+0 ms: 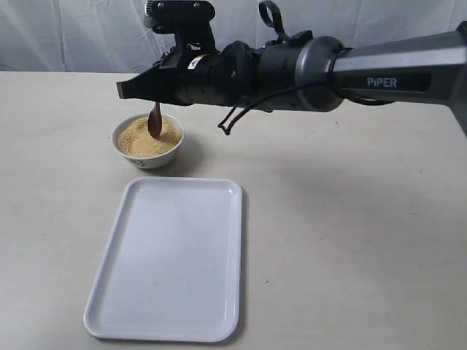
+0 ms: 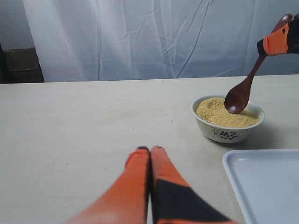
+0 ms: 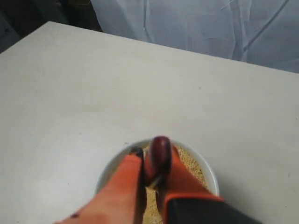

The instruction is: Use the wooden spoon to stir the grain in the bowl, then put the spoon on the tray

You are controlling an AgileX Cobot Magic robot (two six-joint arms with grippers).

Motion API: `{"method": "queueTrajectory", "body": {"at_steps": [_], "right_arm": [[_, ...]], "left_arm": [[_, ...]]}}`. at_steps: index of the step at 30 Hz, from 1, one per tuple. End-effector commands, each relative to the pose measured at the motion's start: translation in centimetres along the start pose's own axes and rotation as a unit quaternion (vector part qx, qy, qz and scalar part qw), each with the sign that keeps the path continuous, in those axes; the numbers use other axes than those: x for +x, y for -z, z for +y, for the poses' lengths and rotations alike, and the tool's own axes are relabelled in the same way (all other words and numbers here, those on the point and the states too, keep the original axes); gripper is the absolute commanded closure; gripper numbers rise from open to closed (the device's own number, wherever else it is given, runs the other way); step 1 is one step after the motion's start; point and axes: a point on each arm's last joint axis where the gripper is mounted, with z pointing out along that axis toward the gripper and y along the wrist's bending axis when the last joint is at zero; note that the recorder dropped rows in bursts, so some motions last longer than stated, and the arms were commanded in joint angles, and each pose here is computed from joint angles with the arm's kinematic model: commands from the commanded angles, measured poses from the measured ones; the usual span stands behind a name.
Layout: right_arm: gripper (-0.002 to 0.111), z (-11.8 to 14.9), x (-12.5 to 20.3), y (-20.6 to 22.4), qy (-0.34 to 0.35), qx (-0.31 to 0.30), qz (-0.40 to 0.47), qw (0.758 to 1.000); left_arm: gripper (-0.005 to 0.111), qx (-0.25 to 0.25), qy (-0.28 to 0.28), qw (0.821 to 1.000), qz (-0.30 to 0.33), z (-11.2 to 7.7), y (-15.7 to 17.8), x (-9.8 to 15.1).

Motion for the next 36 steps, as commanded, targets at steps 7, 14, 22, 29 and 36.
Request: {"method": "queueTrajectory", "body": {"at_steps": [7, 14, 22, 29, 36], "right_arm": [[0.109, 0.7, 0.2, -0.9, -0.031, -0.003, -0.006, 0.999], [0.109, -0.7, -1.4, -0.1, -0.02, 0.006, -0.022, 1.0], [0.109, -1.8, 1.8, -2.6, -0.025, 0.019, 0.017, 0.999], [0.109, 0.8, 2.4, -2.6, -0.014, -0.003, 0.022, 1.0], [0.109, 0.1, -0.6, -0.6, -0.005, -0.001, -0.012, 1.0]], "left_arm": [[0.107, 0.001, -0.001, 1.0, -0.004, 0.0, 0.0, 0.0], [0.107, 0.001, -0.001, 1.0, -0.004, 0.0, 0.0, 0.0], [0.107, 0.001, -0.001, 1.0, -0.004, 0.0, 0.0, 0.0], [0.107, 0.001, -0.001, 1.0, -0.004, 0.0, 0.0, 0.0], [0.107, 0.001, -0.001, 1.0, -0.004, 0.0, 0.0, 0.0]]}}
